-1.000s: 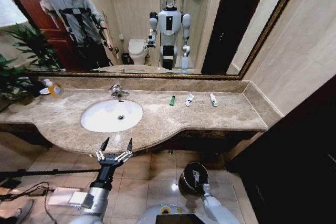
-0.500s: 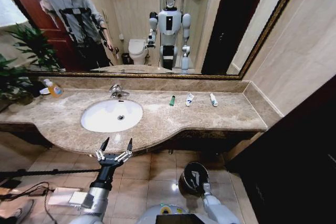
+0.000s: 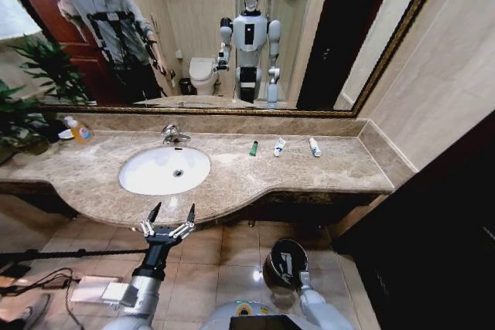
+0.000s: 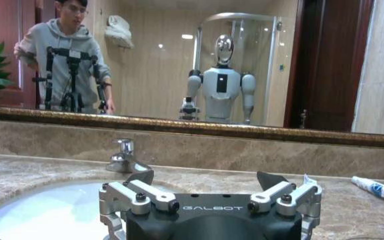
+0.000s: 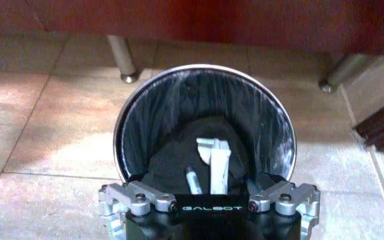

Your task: Pick up the trash from the sink and place it in the trash bin.

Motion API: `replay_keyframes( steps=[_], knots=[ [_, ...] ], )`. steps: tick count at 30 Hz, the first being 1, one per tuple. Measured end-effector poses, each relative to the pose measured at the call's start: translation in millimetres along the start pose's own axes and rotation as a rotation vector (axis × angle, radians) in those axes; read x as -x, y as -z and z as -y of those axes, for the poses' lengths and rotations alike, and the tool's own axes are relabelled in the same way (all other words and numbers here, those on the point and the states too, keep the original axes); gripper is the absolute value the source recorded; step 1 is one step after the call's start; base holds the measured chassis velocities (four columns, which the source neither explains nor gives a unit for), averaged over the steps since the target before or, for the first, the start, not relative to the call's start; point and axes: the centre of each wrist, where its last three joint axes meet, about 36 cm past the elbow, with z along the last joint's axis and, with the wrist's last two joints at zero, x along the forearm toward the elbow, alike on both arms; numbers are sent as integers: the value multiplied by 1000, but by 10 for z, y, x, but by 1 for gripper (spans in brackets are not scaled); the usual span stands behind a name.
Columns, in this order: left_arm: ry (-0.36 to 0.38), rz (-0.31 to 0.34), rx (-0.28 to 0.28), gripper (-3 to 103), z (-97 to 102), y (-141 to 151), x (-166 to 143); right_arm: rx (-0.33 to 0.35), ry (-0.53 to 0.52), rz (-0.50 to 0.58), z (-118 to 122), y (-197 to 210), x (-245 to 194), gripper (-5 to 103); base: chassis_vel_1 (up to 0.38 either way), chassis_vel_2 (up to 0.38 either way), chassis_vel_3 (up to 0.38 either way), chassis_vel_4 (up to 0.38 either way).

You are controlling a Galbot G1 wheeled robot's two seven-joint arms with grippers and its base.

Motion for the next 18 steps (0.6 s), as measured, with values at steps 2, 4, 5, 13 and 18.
replay_keyframes(
  steps=[2, 4, 5, 13, 18],
  knots=[
    [0, 0, 0, 100, 0, 0, 0, -9, 0, 18, -12, 12, 2, 100, 0, 0, 0, 0],
    [0, 0, 0, 100, 0, 0, 0, -15, -2, 34, -34, 24, 5, 100, 0, 0, 0, 0],
    [0, 0, 0, 100, 0, 0, 0, -15, -2, 34, -34, 24, 5, 100, 0, 0, 0, 0],
    [0, 0, 0, 100, 0, 0, 0, 32, -16, 191, -135, 244, -86, 100, 0, 0, 0, 0],
    [0, 0, 0, 100, 0, 0, 0, 85, -52, 382, -146, 616, -422, 100, 0, 0, 0, 0]
  ],
)
